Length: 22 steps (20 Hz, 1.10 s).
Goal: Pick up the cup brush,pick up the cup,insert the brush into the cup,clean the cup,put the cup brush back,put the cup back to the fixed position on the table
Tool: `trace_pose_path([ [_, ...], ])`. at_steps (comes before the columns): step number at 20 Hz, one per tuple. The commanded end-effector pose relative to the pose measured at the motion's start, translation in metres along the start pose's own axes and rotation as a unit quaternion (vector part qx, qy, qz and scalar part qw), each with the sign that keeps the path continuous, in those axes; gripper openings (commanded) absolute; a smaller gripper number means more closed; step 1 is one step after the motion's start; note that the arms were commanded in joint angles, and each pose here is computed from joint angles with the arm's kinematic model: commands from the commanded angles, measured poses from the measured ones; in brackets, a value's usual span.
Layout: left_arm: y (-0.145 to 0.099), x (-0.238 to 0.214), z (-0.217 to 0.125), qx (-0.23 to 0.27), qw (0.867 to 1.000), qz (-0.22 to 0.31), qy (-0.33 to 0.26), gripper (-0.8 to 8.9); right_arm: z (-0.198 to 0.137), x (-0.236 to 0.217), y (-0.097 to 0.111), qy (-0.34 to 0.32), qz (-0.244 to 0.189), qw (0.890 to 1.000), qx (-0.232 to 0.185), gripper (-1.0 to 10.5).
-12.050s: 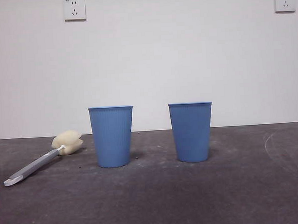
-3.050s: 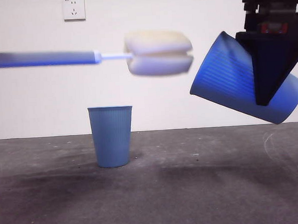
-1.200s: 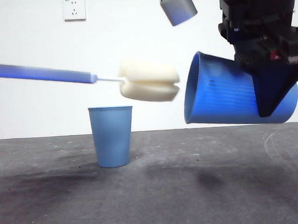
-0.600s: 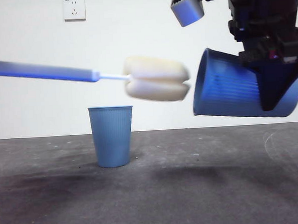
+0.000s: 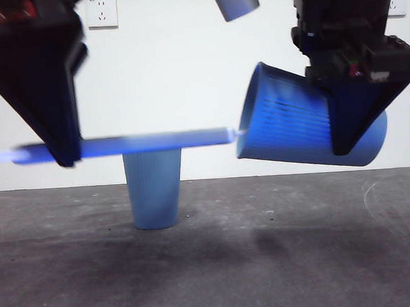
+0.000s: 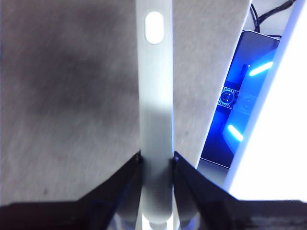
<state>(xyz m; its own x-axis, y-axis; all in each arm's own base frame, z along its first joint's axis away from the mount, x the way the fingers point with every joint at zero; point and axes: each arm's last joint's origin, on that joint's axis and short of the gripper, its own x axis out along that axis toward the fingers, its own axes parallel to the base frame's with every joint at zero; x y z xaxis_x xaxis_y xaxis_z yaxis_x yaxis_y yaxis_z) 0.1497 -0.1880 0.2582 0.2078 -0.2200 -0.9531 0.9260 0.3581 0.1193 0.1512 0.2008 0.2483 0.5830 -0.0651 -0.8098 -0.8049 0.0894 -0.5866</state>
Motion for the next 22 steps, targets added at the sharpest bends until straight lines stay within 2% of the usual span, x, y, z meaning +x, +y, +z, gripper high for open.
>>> trace_pose_path([
  [1,0.0,0.008,0.006,0.014,1.0,-0.004,-0.006,-0.09,0.005,-0.004,0.003,-0.02,-0.005,1.0,0.001,-0.2],
  [6,0.001,0.008,0.007,0.01,1.0,0.001,-0.012,-0.09,0.007,-0.005,0.005,-0.025,-0.003,1.0,0.0,-0.2],
  [10,0.009,-0.002,-0.004,-0.025,1.0,0.008,-0.002,-0.08,0.004,-0.005,0.006,-0.007,-0.002,1.0,0.004,-0.2],
  [16,0.026,-0.034,-0.03,-0.089,0.995,0.04,-0.037,-0.08,0.004,-0.005,0.006,-0.006,-0.002,1.0,0.022,-0.2],
  [22,0.027,-0.073,-0.059,-0.133,0.983,0.084,-0.1,-0.08,0.006,-0.005,0.004,-0.019,-0.008,0.997,0.071,-0.2],
])
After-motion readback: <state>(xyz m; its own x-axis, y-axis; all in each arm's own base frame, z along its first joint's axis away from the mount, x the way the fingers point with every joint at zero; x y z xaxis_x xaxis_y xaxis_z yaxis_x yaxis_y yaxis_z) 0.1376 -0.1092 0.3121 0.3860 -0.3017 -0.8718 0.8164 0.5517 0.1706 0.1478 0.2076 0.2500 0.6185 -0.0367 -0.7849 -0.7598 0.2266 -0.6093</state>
